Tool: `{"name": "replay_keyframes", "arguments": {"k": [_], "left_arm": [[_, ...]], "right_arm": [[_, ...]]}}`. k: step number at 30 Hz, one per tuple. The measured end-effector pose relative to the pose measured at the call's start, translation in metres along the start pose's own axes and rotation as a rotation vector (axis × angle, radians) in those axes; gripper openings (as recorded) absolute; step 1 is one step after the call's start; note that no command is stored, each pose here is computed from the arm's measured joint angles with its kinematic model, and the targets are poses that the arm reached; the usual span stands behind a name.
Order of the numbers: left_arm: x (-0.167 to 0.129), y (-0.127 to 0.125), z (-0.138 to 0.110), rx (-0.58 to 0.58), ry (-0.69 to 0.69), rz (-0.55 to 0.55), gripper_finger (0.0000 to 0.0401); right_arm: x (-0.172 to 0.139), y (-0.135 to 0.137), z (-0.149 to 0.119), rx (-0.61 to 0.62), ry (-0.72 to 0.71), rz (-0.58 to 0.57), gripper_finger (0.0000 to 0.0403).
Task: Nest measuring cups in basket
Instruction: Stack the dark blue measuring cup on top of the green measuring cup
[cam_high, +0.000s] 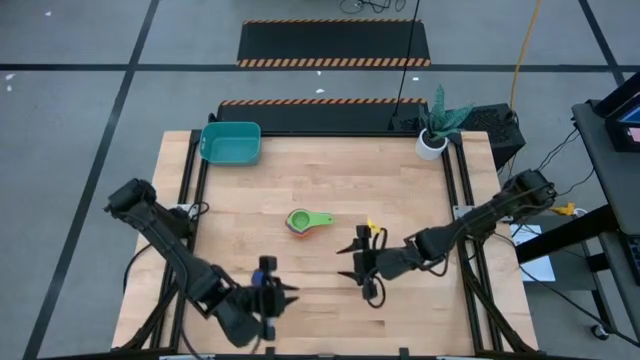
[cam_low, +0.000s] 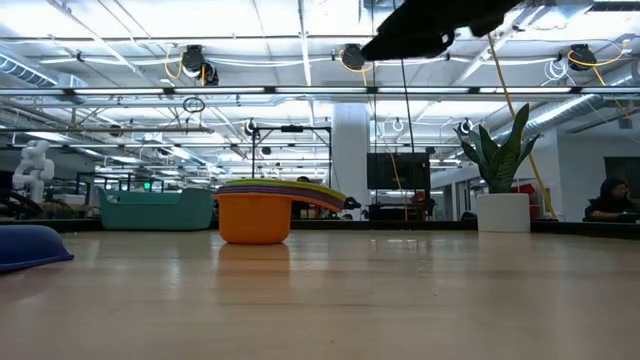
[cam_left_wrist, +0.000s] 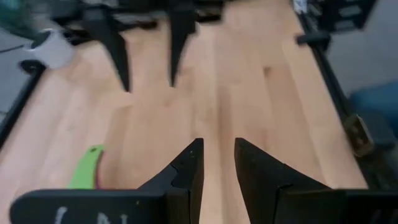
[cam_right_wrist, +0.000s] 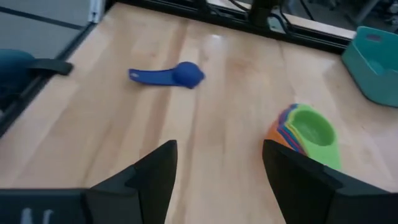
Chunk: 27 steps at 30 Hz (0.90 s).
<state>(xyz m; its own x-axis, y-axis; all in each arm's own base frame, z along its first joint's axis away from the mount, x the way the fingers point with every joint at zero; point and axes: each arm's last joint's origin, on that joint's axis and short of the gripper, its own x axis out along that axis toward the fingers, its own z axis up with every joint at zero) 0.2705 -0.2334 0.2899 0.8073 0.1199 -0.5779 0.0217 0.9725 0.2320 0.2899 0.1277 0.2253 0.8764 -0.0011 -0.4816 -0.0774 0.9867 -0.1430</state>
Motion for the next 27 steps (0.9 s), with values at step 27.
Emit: {"name": "replay_keyframes", "arguments": {"k": [27], "left_arm": [[0.024,-0.129,-0.088,0.044,0.332,0.106,0.0093]], "right_arm": [[-0.007,0.012,0.001,0.01,-0.012,0.033,0.0231]]}}
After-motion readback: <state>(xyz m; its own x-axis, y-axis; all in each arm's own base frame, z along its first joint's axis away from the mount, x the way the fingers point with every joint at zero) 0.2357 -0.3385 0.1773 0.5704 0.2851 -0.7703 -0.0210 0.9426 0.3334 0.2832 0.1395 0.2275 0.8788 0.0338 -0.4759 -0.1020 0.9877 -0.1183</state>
